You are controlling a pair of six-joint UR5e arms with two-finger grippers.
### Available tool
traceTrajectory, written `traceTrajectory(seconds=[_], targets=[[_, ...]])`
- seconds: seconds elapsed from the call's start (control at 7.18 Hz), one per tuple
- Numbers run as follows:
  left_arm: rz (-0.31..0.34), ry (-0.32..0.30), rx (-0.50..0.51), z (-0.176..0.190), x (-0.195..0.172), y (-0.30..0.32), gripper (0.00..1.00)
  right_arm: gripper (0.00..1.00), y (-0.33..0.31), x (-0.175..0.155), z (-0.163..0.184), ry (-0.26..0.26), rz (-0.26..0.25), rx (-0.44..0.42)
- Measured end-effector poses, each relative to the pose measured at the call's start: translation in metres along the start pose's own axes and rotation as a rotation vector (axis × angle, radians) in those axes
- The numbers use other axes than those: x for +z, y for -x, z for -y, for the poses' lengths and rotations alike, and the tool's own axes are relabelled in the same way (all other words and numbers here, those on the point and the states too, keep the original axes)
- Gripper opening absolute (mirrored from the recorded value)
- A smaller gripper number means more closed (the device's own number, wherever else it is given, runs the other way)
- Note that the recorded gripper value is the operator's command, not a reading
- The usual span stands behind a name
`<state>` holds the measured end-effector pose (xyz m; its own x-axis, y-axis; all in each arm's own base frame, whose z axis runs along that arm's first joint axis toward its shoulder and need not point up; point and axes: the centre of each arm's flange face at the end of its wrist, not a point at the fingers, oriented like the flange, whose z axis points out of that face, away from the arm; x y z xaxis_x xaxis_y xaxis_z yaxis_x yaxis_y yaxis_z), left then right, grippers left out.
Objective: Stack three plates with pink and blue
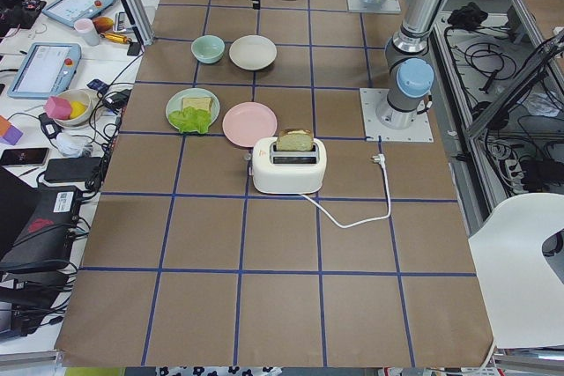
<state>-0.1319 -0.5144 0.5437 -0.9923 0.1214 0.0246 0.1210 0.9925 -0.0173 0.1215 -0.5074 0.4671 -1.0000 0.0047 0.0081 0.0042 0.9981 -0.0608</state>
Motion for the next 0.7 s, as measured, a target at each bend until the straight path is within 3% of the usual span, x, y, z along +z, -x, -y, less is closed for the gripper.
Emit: traceTrajectory(seconds=[0.14, 0.42, 0.56, 0.7], targets=[[-0.001, 0.019, -0.004, 0.006, 0.010, 0.003, 1.00, 1.00, -0.002, 0.001, 0.000, 0.005, -0.002, 0.001], [-0.007, 0.119, -0.047, 0.029, 0.063, 0.031, 1.00, 1.00, -0.019, 0.004, 0.003, 0.018, -0.005, -0.039], [-0.007, 0.174, -0.075, 0.040, 0.107, 0.055, 1.00, 1.00, -0.042, 0.006, 0.006, 0.026, -0.006, -0.056], [0.008, 0.185, -0.086, 0.053, 0.157, 0.071, 1.00, 1.00, -0.071, 0.011, 0.008, 0.038, -0.005, -0.062]])
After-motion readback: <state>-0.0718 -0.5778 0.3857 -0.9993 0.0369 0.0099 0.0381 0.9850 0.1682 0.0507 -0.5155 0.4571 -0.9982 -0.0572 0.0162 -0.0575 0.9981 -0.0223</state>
